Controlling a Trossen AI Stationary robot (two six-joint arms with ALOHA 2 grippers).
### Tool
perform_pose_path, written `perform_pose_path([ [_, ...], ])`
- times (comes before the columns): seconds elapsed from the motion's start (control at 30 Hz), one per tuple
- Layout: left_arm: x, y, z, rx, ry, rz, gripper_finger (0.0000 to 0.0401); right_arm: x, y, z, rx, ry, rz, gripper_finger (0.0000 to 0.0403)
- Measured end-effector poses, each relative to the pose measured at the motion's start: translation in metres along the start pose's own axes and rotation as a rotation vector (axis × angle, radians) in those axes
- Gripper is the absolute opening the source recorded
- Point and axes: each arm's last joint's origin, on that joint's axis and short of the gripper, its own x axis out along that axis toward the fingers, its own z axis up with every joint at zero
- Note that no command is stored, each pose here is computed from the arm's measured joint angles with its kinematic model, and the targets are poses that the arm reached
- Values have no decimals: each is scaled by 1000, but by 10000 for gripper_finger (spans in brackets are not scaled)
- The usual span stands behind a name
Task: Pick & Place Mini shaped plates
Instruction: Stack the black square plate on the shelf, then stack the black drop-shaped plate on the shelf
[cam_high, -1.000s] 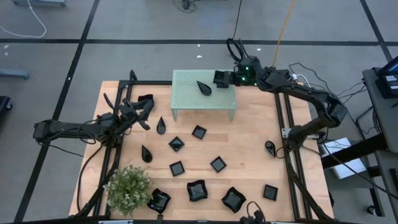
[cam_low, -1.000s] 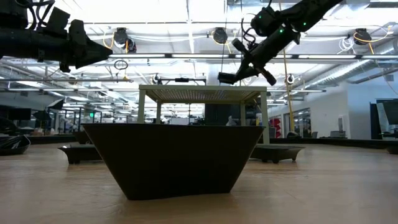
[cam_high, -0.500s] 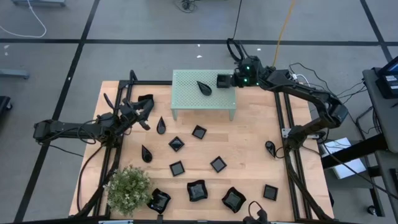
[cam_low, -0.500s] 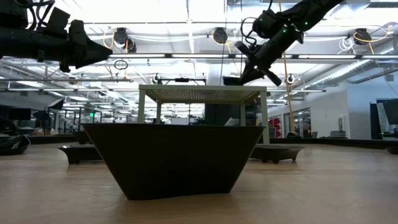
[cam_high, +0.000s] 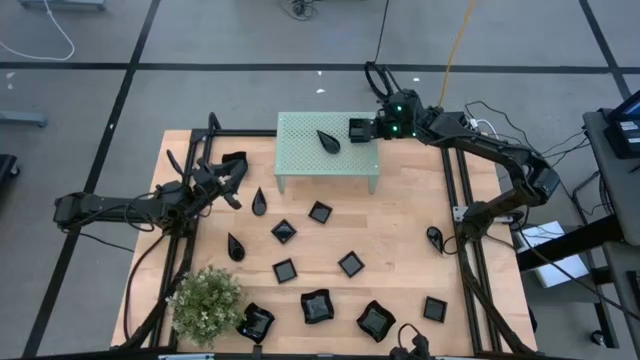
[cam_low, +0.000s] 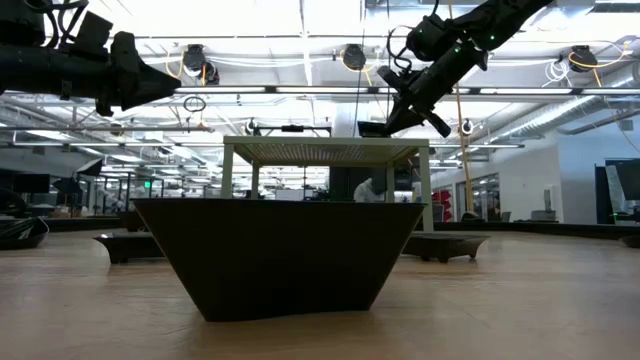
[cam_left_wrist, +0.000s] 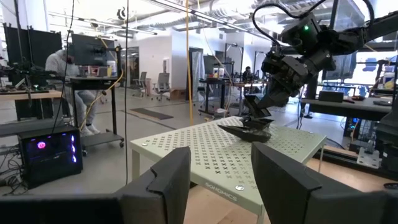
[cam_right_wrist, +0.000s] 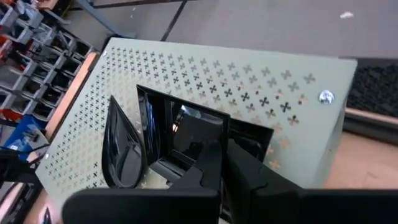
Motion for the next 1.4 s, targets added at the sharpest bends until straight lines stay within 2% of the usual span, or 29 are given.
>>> perform_pose_path([
  [0.2, 0, 0, 0, 0, 0, 0, 173, 0, 0, -1, -109, 7, -4, 0],
  [0.6, 0, 0, 0, 0, 0, 0, 173, 0, 0, -1, -151, 9, -5, 1],
  [0.97, 0, 0, 0, 0, 0, 0, 173, 0, -1, -1, -154, 14, -8, 19],
  [1.13, 0, 0, 0, 0, 0, 0, 173, 0, 0, -1, -170, 7, -4, 44],
  [1.3, 0, 0, 0, 0, 0, 0, 173, -1, 1, 0, -172, -5, 5, 89],
  [1.4, 0, 0, 0, 0, 0, 0, 173, -13, 5, 4, -179, -42, 29, 113],
])
